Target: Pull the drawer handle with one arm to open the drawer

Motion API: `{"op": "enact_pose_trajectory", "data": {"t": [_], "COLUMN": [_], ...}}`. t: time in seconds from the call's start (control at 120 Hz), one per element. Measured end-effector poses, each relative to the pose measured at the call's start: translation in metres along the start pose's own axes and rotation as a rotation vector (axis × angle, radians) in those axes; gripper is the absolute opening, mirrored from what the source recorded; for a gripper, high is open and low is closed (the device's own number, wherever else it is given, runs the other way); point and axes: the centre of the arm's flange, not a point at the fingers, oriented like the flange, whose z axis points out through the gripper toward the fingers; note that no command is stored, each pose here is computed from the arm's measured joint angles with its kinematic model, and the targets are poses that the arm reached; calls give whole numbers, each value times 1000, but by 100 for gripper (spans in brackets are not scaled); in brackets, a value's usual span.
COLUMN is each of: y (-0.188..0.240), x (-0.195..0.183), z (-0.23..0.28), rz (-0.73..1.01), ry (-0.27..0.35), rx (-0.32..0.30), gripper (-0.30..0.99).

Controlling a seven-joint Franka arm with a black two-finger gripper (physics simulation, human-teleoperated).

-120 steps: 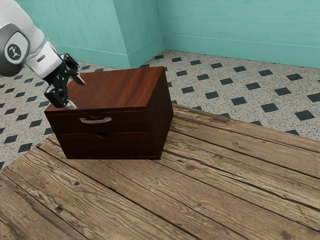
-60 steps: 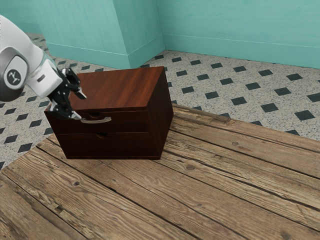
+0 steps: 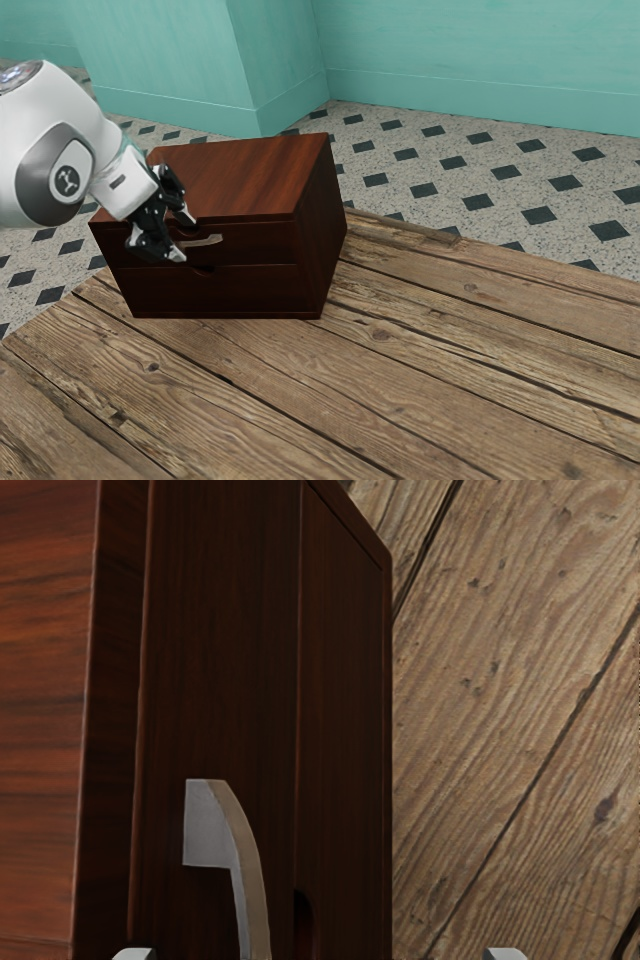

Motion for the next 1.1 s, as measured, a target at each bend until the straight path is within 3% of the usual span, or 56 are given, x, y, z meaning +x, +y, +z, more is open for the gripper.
{"op": "enact_pose_trajectory", "data": {"t": [0.608,1.1], "y": [-3,-8], "x": [-7,-7], "z": [25,24], "rz": [-45,-57], "ry": [-10,-10], "rx": [7,24], "gripper": [36,19]}}
